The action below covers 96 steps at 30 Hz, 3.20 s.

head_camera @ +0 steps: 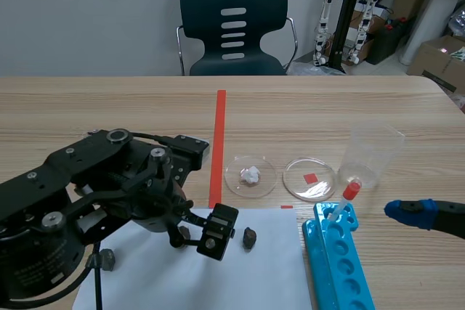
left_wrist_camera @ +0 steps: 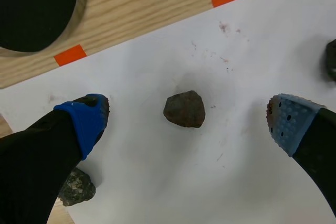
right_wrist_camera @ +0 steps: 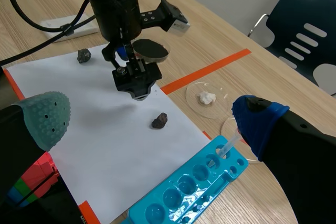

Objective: Put the middle mineral back

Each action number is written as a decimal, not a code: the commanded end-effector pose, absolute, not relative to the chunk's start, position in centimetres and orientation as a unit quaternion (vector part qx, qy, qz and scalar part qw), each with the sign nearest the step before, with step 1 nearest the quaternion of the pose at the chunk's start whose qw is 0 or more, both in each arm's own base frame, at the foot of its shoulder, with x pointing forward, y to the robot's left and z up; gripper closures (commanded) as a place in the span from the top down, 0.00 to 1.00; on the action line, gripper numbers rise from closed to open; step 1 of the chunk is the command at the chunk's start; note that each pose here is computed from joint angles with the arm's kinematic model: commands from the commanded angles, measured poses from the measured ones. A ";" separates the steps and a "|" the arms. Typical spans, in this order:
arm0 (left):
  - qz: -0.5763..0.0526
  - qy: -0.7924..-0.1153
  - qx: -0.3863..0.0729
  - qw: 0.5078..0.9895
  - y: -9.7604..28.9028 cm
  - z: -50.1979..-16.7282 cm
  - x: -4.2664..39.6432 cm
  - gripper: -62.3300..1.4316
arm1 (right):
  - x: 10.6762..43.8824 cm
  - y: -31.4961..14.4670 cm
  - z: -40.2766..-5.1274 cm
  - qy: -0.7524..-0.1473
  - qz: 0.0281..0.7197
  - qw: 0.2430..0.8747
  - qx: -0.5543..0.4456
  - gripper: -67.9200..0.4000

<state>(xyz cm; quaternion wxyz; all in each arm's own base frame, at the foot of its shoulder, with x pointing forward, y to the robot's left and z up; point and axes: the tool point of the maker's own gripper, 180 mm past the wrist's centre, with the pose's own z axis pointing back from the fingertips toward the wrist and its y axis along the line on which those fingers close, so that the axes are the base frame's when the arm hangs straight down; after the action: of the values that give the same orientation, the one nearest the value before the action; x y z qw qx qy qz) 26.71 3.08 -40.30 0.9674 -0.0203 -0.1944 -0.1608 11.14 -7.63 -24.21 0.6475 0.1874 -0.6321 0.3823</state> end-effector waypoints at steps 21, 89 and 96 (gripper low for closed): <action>-0.163 -0.508 -0.096 0.840 2.4 -31.6 27.9 1.00 | 11.4 -7.5 -23.5 -0.642 0.380 0.638 0.189 0.96; -0.182 -0.565 -0.143 0.792 0.9 -29.7 27.1 1.00 | 11.4 -7.5 -23.5 -0.642 0.380 0.638 0.189 0.96; -0.182 -0.565 -0.144 0.792 0.9 -29.7 27.1 1.00 | 11.4 -7.5 -23.5 -0.642 0.380 0.638 0.189 0.96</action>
<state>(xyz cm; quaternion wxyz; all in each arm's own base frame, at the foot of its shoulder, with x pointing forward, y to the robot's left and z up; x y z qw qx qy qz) 26.83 0.87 -30.20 0.7973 -0.1428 -0.5564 -0.1854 11.14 -7.63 -24.21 0.6475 0.1874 -0.6321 0.3823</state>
